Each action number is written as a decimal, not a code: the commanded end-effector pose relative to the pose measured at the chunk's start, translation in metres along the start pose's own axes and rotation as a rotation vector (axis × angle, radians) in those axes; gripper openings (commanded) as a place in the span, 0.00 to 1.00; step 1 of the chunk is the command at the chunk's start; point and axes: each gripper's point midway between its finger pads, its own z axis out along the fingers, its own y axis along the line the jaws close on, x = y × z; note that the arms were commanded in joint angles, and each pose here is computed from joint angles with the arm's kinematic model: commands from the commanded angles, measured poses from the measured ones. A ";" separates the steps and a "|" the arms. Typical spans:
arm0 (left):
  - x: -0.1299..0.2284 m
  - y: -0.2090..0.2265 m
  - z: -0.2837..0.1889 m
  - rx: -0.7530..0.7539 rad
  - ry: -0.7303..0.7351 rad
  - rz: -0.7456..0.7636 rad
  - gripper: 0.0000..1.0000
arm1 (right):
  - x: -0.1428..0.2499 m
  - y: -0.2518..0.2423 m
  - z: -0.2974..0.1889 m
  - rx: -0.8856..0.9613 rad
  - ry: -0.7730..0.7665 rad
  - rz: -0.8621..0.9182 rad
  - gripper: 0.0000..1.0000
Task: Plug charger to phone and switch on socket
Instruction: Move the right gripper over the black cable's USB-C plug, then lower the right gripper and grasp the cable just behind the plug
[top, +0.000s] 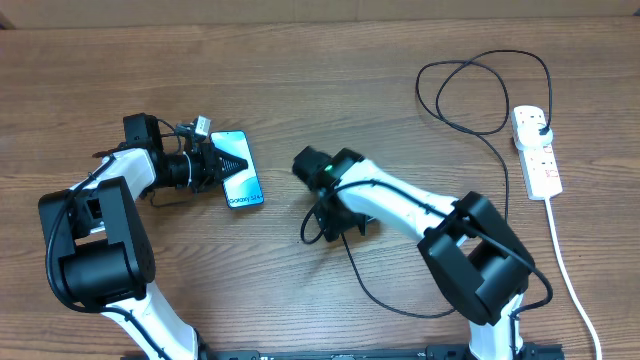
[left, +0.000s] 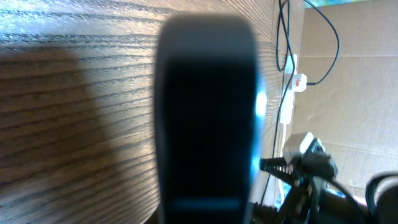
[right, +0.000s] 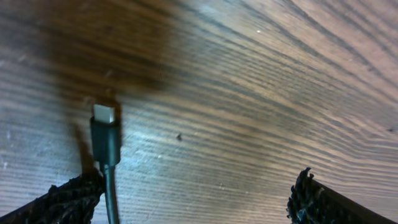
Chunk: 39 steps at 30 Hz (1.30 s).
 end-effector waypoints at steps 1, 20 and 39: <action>-0.004 -0.014 -0.007 0.029 -0.018 0.016 0.04 | 0.007 0.009 0.016 -0.086 0.081 0.037 1.00; -0.004 -0.014 -0.007 0.029 -0.018 0.016 0.04 | 0.006 0.017 0.015 -0.144 0.086 0.016 0.11; -0.004 -0.015 -0.007 0.029 -0.018 0.016 0.04 | -0.005 0.028 0.008 -0.216 0.062 0.041 0.46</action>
